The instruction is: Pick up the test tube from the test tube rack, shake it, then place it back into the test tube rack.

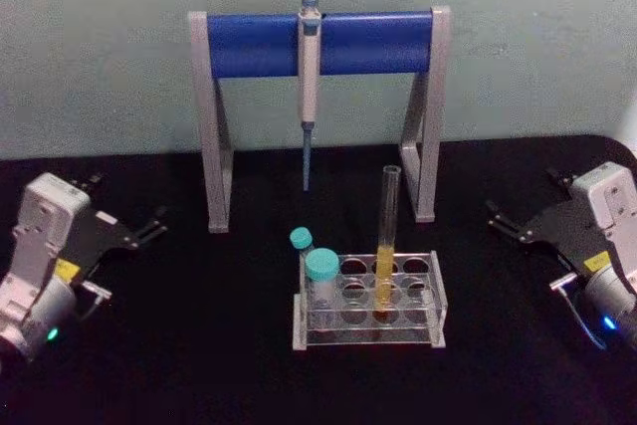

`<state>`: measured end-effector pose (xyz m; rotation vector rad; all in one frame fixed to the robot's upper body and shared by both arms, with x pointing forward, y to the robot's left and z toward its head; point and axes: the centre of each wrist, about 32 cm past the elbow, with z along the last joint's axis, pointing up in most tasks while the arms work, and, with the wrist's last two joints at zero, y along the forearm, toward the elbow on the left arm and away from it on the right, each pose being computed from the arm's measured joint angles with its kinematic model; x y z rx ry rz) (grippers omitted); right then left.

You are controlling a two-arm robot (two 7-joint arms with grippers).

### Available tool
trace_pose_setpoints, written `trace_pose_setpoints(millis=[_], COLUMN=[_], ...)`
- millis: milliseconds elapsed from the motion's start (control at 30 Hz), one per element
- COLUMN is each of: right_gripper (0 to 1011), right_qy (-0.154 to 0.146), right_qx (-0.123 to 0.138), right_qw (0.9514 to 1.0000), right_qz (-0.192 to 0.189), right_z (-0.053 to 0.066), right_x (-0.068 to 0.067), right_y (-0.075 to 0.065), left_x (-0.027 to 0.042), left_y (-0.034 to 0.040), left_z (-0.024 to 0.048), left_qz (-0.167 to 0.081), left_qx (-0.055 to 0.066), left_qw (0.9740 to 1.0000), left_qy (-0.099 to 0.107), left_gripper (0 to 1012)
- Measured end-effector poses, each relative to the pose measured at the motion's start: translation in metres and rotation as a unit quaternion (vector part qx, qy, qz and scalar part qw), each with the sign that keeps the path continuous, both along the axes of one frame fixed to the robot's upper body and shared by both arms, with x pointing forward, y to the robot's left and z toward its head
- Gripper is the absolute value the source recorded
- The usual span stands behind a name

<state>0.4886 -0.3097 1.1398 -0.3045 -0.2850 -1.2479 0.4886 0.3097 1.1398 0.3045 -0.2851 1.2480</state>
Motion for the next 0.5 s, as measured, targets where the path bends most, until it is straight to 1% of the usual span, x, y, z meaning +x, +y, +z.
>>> trace_pose_setpoints(millis=[500], right_gripper=[1000], right_qy=[0.0], right_qx=[0.0], right_qw=[1.0], right_qz=[0.0], right_z=[0.0], right_x=[0.0], right_y=[0.0], left_x=[0.0], left_y=[0.0], left_z=[0.0], left_qz=[0.0], left_qx=[0.0], left_qw=[1.0], left_qy=[0.0], left_gripper=[1010])
